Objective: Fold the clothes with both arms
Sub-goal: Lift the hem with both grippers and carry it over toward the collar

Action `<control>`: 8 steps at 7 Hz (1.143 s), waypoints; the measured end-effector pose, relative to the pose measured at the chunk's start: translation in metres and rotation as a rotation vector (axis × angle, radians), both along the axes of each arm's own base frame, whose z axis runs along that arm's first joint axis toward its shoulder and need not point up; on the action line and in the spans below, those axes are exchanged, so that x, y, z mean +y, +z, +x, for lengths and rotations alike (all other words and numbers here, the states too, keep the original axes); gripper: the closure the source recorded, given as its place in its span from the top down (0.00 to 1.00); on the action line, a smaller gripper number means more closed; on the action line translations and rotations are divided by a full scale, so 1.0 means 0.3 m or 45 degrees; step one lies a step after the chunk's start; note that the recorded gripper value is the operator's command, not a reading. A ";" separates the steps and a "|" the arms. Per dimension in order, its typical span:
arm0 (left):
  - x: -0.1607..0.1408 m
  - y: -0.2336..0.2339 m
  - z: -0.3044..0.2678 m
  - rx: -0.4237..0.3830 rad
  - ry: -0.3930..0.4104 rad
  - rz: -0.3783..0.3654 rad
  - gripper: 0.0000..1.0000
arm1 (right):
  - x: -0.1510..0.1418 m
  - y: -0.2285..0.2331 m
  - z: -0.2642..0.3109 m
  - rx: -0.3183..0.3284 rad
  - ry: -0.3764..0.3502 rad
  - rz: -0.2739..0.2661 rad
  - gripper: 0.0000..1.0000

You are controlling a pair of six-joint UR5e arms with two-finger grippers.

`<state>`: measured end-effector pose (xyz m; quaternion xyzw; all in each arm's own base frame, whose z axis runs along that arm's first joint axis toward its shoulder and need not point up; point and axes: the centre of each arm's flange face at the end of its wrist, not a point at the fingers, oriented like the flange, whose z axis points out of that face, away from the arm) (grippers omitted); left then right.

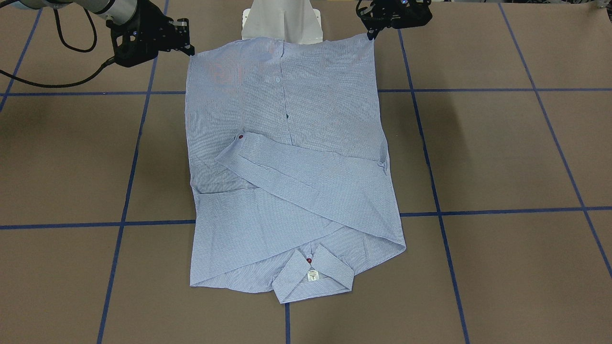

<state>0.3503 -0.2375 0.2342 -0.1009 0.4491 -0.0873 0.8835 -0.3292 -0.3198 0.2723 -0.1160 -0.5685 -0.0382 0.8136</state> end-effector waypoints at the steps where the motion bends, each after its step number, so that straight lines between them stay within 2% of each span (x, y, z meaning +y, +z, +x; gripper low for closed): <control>1: -0.084 -0.008 0.005 0.003 -0.020 0.048 0.00 | -0.093 -0.019 -0.018 -0.006 0.049 0.007 0.00; 4: -0.307 0.032 0.026 -0.061 -0.081 0.130 0.00 | -0.371 -0.033 0.018 0.010 0.218 0.028 0.00; 6: -0.435 0.080 -0.037 -0.107 -0.146 0.146 0.00 | -0.503 -0.027 0.033 0.035 0.292 0.032 0.00; 8: -0.564 0.144 -0.103 -0.145 -0.188 0.121 0.00 | -0.598 -0.019 0.011 0.070 0.351 0.033 0.00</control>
